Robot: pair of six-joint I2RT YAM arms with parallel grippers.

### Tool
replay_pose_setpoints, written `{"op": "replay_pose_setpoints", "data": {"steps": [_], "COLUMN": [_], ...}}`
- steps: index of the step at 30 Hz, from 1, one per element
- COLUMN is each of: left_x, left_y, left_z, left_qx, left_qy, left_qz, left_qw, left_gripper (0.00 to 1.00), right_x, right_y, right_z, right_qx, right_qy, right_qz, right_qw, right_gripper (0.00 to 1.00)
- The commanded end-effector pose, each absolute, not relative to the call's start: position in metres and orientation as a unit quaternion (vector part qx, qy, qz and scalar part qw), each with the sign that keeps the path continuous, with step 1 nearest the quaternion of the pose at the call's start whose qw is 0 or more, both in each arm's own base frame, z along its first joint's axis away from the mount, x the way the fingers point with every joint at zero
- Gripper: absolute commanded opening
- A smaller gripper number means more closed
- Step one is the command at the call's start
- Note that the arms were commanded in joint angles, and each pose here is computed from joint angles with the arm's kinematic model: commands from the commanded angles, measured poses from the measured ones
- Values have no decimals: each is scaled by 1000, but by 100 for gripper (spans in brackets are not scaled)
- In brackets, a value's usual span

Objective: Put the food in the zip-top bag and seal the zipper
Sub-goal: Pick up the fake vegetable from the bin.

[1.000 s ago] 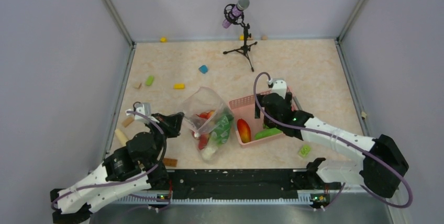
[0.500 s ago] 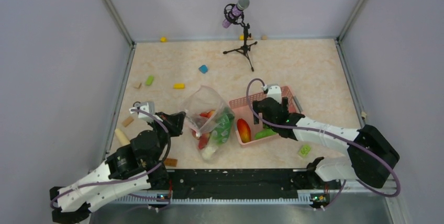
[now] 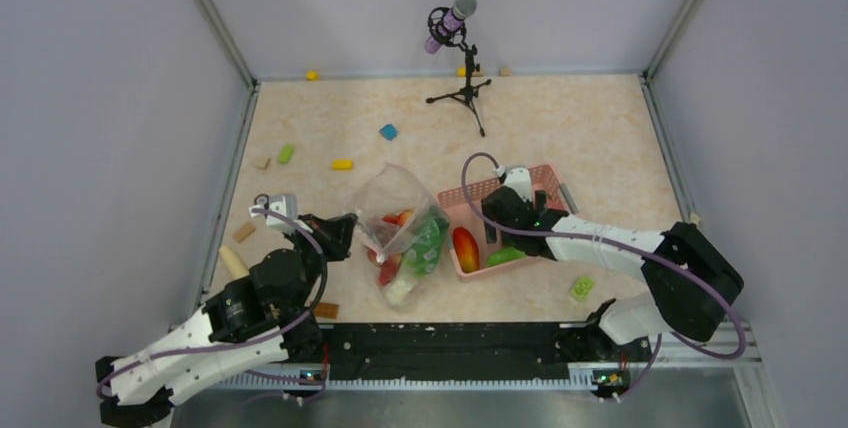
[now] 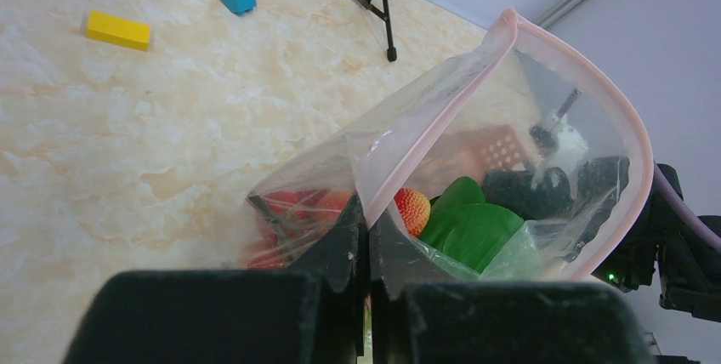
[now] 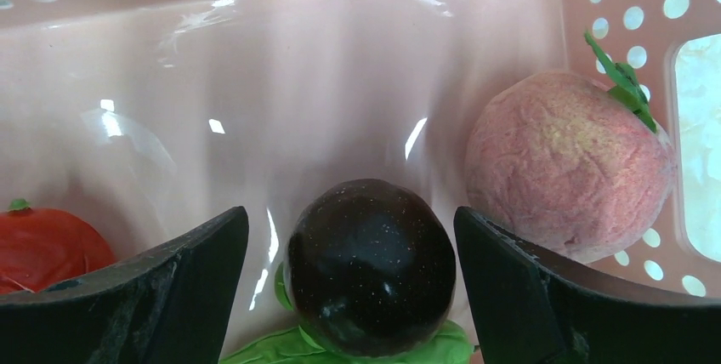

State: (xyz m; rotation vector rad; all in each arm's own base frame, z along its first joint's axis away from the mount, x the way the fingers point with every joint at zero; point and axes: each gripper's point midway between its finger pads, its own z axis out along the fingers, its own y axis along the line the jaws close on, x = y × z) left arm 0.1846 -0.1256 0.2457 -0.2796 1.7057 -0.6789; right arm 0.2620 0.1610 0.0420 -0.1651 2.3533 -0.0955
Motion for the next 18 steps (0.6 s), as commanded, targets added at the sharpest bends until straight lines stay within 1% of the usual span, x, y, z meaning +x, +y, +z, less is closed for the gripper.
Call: {"op": "replay_pose_setpoints", "data": {"steps": [1,9,11,13,18], "left_x": [186,186,186,185,184], "left_y": [-131,-133,-134,-137,-141], "left_z": [250,248,248,248,248], "left_qx": [-115,-115,-112,-109,-102], "left_qy": [730,732,732,732,734], "left_qz": [-302,-302,-305,-311,-316], "left_qw": [602,600,599,597,593], "left_gripper": [0,0,0,0,0], "right_x": [269,269,269,270,272], "right_y": [169,170,169,168,166], "right_z": [52,52,53,53,57], "right_qx": [-51,-50,-50,-48,-43], "right_qy": [922,923,923,922,918], "right_qz": [-30,-29,-31,-34,-35], "right_qw": [382,380,381,383,393], "right_gripper": [87,76,72,70,59]}}
